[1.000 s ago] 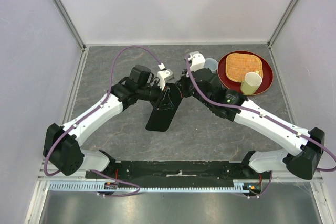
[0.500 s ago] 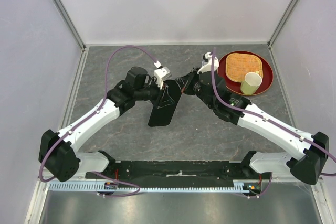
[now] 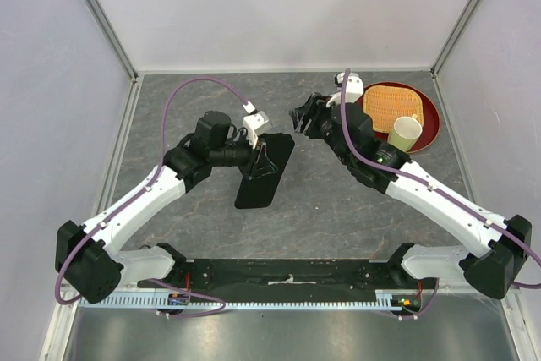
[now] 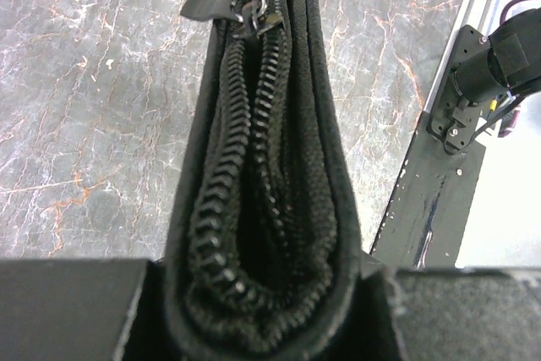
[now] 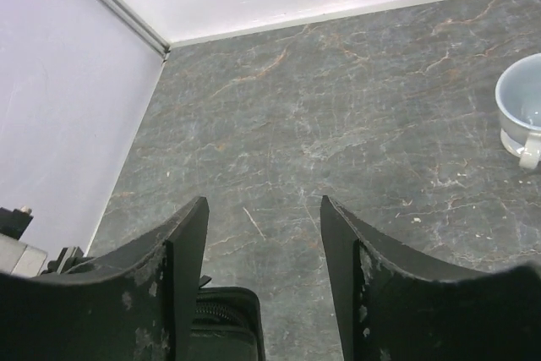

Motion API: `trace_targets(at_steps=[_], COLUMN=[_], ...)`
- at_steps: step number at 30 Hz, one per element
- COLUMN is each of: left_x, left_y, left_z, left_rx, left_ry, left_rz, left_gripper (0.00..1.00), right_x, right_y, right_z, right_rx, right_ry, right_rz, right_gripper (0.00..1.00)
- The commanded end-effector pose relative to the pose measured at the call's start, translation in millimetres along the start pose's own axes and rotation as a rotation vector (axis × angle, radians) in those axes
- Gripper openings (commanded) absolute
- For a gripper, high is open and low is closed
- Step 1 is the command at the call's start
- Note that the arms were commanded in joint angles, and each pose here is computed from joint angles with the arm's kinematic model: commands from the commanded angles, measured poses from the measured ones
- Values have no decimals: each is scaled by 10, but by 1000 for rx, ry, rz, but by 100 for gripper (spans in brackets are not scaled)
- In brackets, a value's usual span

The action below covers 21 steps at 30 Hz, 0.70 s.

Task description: Sort the hair-cutting tools

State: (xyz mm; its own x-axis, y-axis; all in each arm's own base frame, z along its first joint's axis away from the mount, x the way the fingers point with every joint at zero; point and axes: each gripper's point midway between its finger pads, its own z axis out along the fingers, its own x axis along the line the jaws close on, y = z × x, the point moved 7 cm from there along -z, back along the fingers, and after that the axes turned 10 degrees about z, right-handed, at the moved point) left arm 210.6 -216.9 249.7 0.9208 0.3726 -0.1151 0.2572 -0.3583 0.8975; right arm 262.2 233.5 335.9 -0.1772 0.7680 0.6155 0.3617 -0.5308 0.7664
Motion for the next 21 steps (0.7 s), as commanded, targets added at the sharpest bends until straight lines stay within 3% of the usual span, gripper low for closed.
trace_targets(at_steps=[1,6,9,11,15,21], left_x=[-44,-71,-136,-213,-354,-486], left_y=[237,247,240,273,427,576], left_z=[-46,-48,-87,-127,-223,-318], left_rx=[-78,-46,-11,-9,-35,-49], left_ry=[-44,-89,-143,-205,-326,-467], left_rz=[72,75,59,49,53,45], left_gripper=[2,2,2,2,2,2], right_x=[187,220,216,149,108,158], right_y=[123,19,-61,-15,68,113], right_z=[-14,-26,-85,-145,-446,-599], right_rx=[-23,57,135,179,324,475], right_ry=[65,120,212,283,588,813], right_rz=[31,0,-74,-172,-273,-343], right_gripper=[65,73,93,95,98,98])
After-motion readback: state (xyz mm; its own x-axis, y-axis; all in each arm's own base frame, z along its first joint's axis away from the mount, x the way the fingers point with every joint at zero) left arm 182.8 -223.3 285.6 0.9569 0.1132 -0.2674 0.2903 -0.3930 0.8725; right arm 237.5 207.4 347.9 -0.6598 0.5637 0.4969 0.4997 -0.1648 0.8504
